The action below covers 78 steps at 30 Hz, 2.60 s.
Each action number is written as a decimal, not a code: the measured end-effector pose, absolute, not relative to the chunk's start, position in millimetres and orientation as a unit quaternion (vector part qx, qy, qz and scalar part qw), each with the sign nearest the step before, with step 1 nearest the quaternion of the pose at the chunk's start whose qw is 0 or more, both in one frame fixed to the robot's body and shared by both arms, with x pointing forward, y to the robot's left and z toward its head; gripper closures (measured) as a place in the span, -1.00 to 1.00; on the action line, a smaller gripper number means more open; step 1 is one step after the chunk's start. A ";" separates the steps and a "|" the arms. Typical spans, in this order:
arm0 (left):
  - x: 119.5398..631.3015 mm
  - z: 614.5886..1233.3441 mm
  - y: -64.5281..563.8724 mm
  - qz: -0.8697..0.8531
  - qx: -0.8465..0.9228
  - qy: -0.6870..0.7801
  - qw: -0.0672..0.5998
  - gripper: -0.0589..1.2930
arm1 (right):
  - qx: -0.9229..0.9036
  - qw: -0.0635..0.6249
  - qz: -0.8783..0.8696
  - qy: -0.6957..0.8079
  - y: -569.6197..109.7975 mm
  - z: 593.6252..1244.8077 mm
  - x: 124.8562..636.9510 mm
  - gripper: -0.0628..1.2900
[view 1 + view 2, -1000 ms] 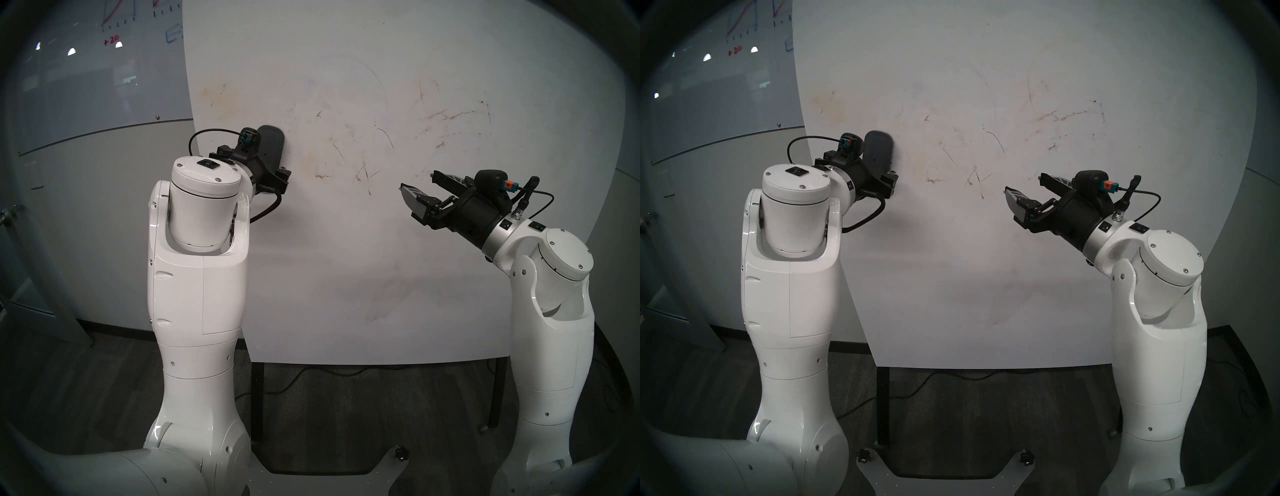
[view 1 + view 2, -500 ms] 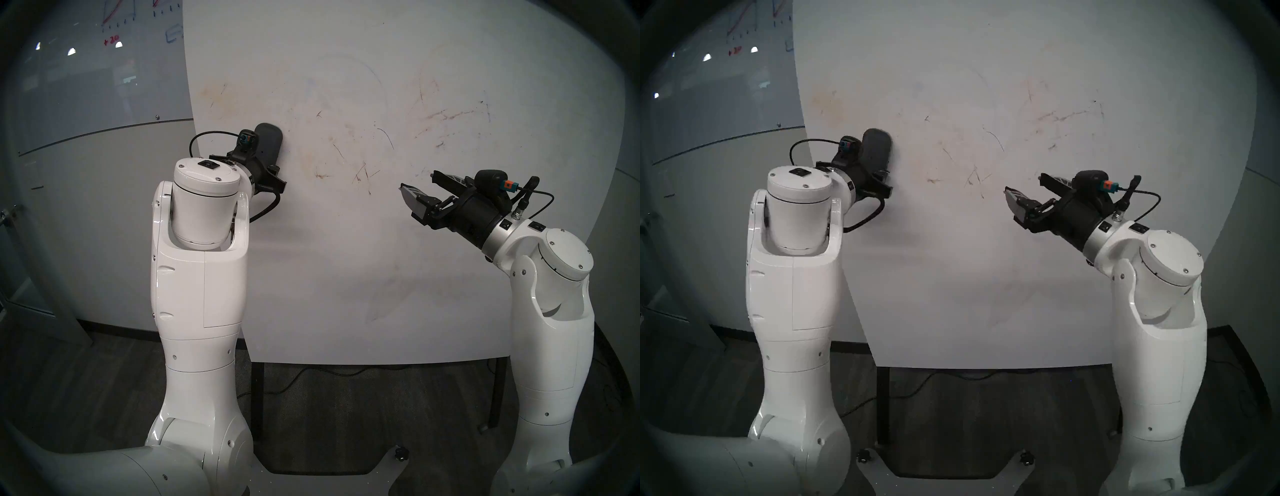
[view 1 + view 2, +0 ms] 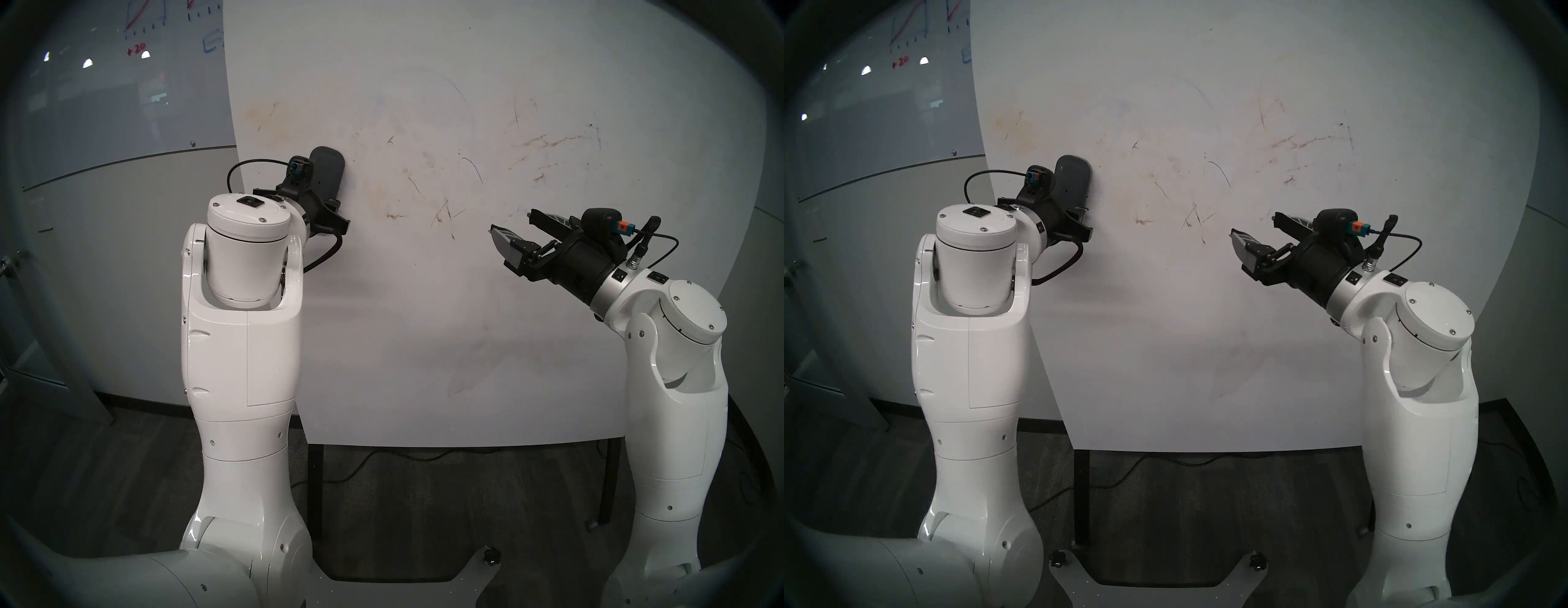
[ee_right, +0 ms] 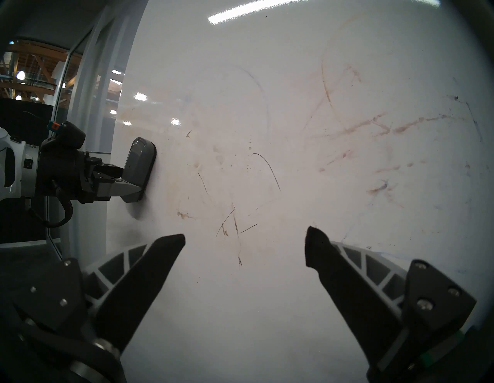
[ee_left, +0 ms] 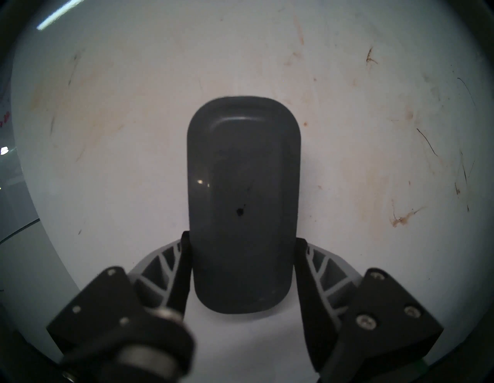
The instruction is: Erase all marks on the whiteboard with the eraser
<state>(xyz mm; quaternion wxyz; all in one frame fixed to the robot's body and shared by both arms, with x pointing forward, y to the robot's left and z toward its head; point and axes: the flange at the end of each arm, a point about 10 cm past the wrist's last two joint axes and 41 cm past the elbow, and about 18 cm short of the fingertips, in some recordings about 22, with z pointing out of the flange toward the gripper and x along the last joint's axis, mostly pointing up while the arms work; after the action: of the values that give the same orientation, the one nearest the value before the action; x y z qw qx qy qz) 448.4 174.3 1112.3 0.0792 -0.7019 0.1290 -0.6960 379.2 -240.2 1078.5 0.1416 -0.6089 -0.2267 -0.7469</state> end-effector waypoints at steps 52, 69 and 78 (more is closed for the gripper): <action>452.1 1081.7 231.8 -0.675 -0.736 0.034 0.040 -0.04 | -0.609 0.142 -0.747 -0.227 -240.1 1078.4 379.2 -0.88; 443.5 1097.4 223.5 -0.693 -0.719 0.046 0.031 -0.90 | -0.609 0.142 -0.747 -0.227 -240.1 1078.4 379.2 -0.88; 413.2 1111.7 210.5 -0.715 -0.694 0.080 0.018 -0.90 | -0.609 0.142 -0.747 -0.227 -240.1 1078.4 379.2 -0.88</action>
<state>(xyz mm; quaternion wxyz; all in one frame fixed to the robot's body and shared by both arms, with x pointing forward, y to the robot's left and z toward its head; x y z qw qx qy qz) 413.2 210.5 1111.7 0.0179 -0.6942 0.0797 -0.7152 379.2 -240.1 1078.4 0.1417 -0.6088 -0.2266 -0.7469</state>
